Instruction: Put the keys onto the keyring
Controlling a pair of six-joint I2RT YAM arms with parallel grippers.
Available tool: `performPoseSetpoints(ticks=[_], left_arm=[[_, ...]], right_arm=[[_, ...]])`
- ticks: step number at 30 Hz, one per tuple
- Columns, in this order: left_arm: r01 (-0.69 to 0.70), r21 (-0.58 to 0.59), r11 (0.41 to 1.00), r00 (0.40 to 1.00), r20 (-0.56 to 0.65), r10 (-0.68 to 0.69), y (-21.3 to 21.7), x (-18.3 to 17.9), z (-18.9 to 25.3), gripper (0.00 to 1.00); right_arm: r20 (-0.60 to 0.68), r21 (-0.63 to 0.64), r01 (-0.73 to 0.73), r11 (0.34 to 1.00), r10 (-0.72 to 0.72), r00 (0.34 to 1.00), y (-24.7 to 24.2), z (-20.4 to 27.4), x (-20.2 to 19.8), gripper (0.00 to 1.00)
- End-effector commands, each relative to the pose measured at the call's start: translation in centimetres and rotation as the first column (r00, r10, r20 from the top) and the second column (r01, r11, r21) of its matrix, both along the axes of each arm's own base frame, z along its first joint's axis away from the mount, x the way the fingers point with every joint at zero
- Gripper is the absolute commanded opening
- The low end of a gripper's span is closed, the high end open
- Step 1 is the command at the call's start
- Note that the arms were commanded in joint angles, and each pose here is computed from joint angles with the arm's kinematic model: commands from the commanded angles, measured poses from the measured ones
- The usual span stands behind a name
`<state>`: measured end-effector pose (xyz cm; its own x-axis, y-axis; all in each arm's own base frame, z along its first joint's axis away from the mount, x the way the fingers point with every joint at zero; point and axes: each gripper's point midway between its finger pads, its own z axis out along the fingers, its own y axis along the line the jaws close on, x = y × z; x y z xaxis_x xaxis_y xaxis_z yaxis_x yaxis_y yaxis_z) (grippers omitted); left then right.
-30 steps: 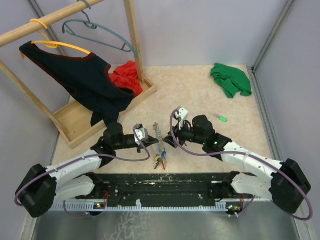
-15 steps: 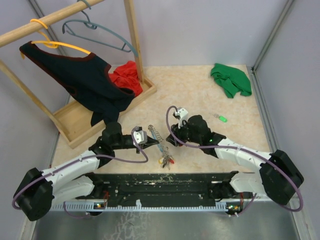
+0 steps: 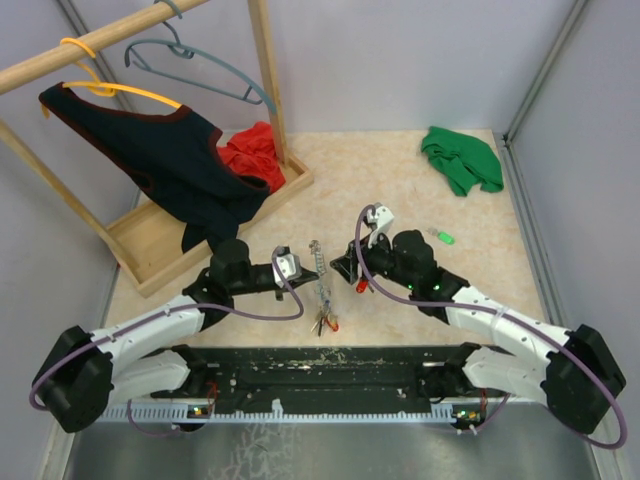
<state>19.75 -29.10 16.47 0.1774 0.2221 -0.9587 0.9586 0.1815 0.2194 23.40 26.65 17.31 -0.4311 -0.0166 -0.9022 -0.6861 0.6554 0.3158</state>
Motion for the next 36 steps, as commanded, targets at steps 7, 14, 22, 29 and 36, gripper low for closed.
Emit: performPoseSetpoints(ticks=[7, 14, 22, 29, 36], left_arm=[[0.008, -0.062, 0.998, 0.998, 0.063, -0.004, -0.7, 0.4, 2.0, 0.00], [0.003, -0.070, 0.998, 0.998, 0.059, 0.001, -0.7, 0.4, 2.1, 0.00], [0.048, -0.098, 0.994, 0.997, 0.060, -0.042, -0.9, -0.4, 2.6, 0.00], [0.024, -0.042, 0.999, 0.997, 0.073, -0.021, -0.3, -0.2, 2.0, 0.00], [0.053, 0.028, 0.998, 0.992, 0.109, -0.056, 0.0, -0.3, 1.2, 0.00]], right_arm=[[0.010, 0.150, -0.069, 0.986, 0.068, 0.998, 2.3, 1.7, 0.0, 0.57], [-0.011, 0.117, -0.116, 0.986, 0.118, 0.993, 2.5, 0.6, -0.8, 0.57], [-0.093, -0.023, -0.027, 0.999, 0.025, 0.995, 0.8, -3.4, 0.0, 0.57], [-0.015, -0.049, 0.063, 0.997, -0.064, 0.998, -1.1, -1.8, 0.8, 0.57], [0.068, 0.069, -0.058, 0.996, 0.053, 0.996, 0.5, 2.7, -0.6, 0.61]])
